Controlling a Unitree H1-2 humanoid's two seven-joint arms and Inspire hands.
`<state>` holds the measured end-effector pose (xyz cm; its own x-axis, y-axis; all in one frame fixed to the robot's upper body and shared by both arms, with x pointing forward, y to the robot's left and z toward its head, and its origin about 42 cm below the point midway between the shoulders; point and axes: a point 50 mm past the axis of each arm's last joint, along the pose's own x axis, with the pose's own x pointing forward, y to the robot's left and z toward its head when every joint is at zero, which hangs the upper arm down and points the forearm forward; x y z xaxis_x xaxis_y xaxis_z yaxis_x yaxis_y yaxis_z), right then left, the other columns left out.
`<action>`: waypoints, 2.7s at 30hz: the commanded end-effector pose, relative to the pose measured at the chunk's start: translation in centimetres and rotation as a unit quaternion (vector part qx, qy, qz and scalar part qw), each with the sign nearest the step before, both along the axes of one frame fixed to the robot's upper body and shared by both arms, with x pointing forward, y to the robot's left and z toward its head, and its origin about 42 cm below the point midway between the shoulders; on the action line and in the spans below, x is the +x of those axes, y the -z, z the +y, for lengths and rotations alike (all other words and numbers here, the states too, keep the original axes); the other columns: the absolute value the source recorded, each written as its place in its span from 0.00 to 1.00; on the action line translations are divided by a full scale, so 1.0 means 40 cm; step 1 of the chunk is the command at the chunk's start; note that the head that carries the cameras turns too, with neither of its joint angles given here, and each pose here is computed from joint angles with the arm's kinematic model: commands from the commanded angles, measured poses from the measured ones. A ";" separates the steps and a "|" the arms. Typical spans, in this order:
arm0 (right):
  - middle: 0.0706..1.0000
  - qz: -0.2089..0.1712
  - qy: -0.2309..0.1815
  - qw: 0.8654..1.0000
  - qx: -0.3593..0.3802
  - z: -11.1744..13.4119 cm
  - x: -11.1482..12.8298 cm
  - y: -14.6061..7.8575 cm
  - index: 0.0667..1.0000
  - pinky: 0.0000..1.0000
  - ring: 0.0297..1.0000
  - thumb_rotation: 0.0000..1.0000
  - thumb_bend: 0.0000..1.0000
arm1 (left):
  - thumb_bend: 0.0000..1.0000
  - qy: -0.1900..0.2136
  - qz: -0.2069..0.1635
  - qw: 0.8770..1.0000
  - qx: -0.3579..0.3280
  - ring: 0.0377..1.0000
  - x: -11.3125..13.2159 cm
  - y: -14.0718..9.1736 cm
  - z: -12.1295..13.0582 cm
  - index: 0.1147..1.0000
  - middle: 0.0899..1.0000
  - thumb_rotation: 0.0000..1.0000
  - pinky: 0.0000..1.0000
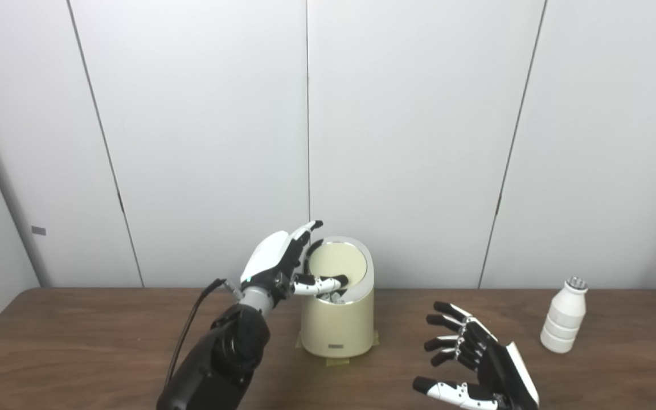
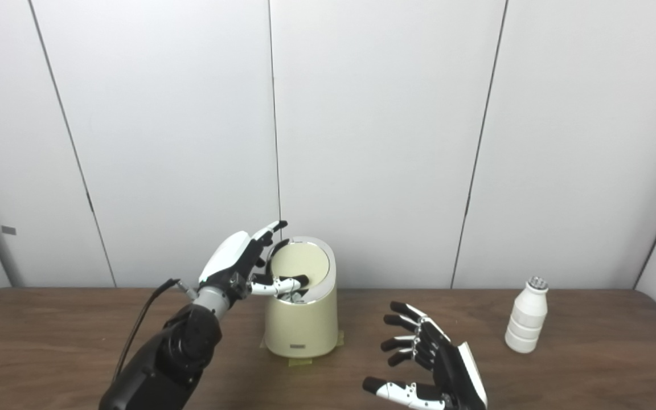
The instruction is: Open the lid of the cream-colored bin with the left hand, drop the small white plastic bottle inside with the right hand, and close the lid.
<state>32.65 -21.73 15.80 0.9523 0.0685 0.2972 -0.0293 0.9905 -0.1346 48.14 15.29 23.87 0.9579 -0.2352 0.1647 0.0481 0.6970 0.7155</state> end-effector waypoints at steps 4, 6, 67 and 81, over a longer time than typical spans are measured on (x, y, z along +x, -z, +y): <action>0.72 -0.044 -0.007 0.999 0.002 0.006 0.020 -0.049 0.77 0.47 0.57 0.12 0.72 | 0.69 -0.019 -0.115 0.984 -0.132 0.90 0.000 -0.107 0.021 0.93 0.92 0.27 0.81; 0.72 -0.042 -0.009 0.999 0.007 0.006 0.020 -0.047 0.76 0.47 0.58 0.12 0.72 | 0.67 -0.017 -0.128 0.976 -0.176 0.92 -0.008 -0.114 0.032 0.94 0.93 0.27 0.82; 0.79 -0.104 0.303 0.934 -0.158 -0.493 0.133 -0.485 0.76 0.72 0.79 0.06 0.74 | 0.63 -0.032 -0.041 0.957 -0.284 0.74 -0.325 0.194 0.333 0.84 0.77 0.11 0.76; 0.87 0.028 0.256 0.952 -0.167 -0.529 0.154 -0.384 0.86 0.73 0.84 0.02 0.77 | 0.53 -0.013 -0.028 0.955 -0.294 0.77 -0.324 0.184 0.326 0.84 0.80 0.01 0.76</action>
<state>38.46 -42.69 28.50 0.9141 -0.3400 0.2211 0.4048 0.7989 -0.4449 33.98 28.45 14.11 0.9707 -0.0372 0.2373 -0.0089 0.9816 0.1905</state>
